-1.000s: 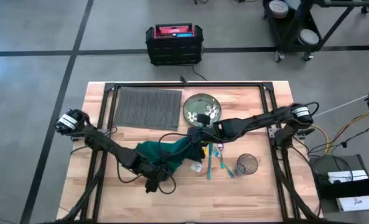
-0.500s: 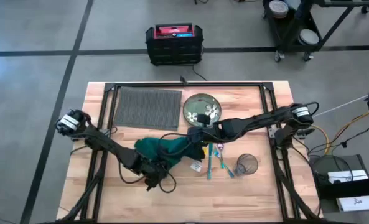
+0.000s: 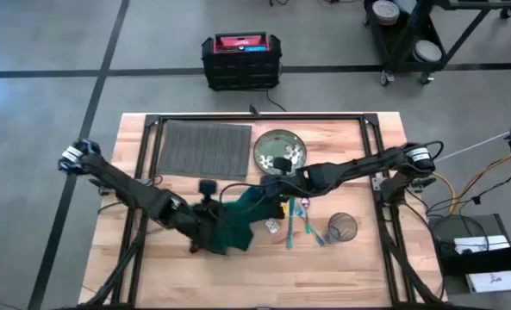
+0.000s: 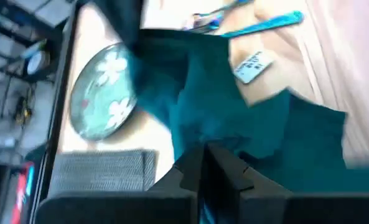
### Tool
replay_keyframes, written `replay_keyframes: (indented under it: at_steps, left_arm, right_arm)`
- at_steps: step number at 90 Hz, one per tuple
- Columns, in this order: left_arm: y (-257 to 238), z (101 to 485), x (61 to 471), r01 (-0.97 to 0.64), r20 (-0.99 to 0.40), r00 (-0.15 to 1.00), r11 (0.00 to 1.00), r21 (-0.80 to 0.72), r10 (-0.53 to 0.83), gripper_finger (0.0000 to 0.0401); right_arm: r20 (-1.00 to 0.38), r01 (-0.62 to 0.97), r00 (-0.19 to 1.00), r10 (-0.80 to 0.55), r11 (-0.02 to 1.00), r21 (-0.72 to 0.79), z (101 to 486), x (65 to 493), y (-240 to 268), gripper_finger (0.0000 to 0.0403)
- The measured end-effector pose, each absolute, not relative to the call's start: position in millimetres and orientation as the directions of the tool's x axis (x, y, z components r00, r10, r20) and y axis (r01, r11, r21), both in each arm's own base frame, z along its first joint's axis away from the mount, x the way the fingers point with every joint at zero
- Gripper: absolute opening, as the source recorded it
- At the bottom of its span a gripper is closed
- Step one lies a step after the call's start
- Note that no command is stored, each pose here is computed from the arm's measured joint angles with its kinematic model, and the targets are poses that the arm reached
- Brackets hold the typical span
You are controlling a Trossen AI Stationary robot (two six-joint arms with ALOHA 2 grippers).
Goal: Set table place
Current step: Fold the green napkin
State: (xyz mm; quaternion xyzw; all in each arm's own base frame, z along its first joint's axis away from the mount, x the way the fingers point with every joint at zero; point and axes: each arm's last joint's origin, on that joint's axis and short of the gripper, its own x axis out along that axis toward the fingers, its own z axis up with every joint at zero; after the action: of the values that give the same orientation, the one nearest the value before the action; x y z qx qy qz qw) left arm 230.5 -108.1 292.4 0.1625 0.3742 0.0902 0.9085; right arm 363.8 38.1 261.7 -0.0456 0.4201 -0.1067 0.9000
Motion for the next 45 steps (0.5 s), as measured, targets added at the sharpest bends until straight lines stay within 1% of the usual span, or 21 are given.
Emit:
replay_keyframes:
  at_steps: [10,20,29,34,38,45]
  left_arm:
    - [-100.2,297.3,212.4,-0.040,-0.677,0.708,0.969,0.244,0.200,0.0000]
    - [-93.5,299.1,198.0,-0.070,-0.688,0.708,0.985,0.160,0.162,0.0000]
    - [-90.9,293.1,189.9,-0.057,-0.706,0.701,0.995,0.082,0.098,0.0000]
    - [-89.2,287.3,185.2,-0.074,-0.723,0.683,0.995,0.073,0.104,0.0000]
    - [-87.5,285.3,181.9,-0.106,-0.716,0.687,0.992,0.072,0.125,0.0000]
    - [-85.1,284.3,180.6,-0.185,-0.643,0.739,0.979,0.091,0.199,0.0000]
  right_arm:
    - [-0.746,0.151,0.625,-0.230,0.973,-0.173,261.7,363.9,38.1,0.0000]
    - [-0.745,0.156,0.626,-0.229,0.973,-0.168,261.9,364.0,38.1,0.0000]
    - [-0.750,0.157,0.629,-0.205,0.978,-0.136,261.7,364.2,39.5,0.0000]
    - [-0.761,0.136,0.627,-0.164,0.986,-0.100,259.9,364.2,41.4,0.0000]
    - [-0.779,0.100,0.618,-0.106,0.993,-0.055,257.0,363.5,43.0,0.0000]
    - [-0.806,0.014,0.591,0.025,0.999,0.042,251.2,361.2,46.8,0.0000]
